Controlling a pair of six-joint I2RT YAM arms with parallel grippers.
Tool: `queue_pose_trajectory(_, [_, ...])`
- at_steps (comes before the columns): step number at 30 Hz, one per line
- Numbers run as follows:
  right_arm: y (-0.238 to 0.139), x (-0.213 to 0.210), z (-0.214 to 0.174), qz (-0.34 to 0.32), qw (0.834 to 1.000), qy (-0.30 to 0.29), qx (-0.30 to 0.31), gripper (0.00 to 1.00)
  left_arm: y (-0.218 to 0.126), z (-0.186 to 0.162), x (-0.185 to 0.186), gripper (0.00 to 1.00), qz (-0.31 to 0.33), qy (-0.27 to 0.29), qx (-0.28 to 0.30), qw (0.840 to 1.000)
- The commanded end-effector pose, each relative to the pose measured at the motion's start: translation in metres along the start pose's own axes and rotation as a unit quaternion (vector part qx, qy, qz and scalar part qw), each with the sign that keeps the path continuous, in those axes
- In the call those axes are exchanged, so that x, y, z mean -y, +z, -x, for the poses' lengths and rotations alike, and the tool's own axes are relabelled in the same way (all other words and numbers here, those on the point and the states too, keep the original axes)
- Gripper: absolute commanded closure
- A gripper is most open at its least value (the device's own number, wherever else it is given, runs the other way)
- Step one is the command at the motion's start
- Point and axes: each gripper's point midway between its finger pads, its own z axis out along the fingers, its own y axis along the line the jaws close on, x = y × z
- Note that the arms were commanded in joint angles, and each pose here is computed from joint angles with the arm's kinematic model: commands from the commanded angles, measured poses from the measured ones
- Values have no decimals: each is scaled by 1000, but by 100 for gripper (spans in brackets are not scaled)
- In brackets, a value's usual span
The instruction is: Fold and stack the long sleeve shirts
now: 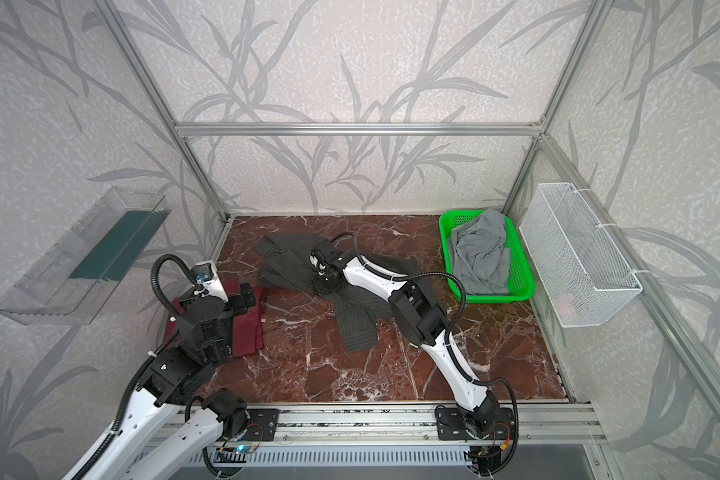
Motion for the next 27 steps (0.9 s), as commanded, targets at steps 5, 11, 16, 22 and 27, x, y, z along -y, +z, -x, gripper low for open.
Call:
queue_pose_trajectory(5, [7,19,0,-49,998,-34,-3,79,4,-4,-1,9,11,-12,-2,1000])
queue_pose_trajectory(11, [-6,-16,1,30,998,-55,5,95,2,-1,-6,11,20,-18,5,1000])
queue_pose_trajectory(16, [-24,-69,22,100,988,-99,56,54,-3,6,-22,11,57,-35,25,997])
queue_pose_trajectory(22, [6,-76,48,90,989,-92,72,39,-8,9,-33,11,69,-51,50,995])
queue_pose_trajectory(27, [37,-78,67,69,989,-92,92,39,-8,9,-32,12,71,-48,49,995])
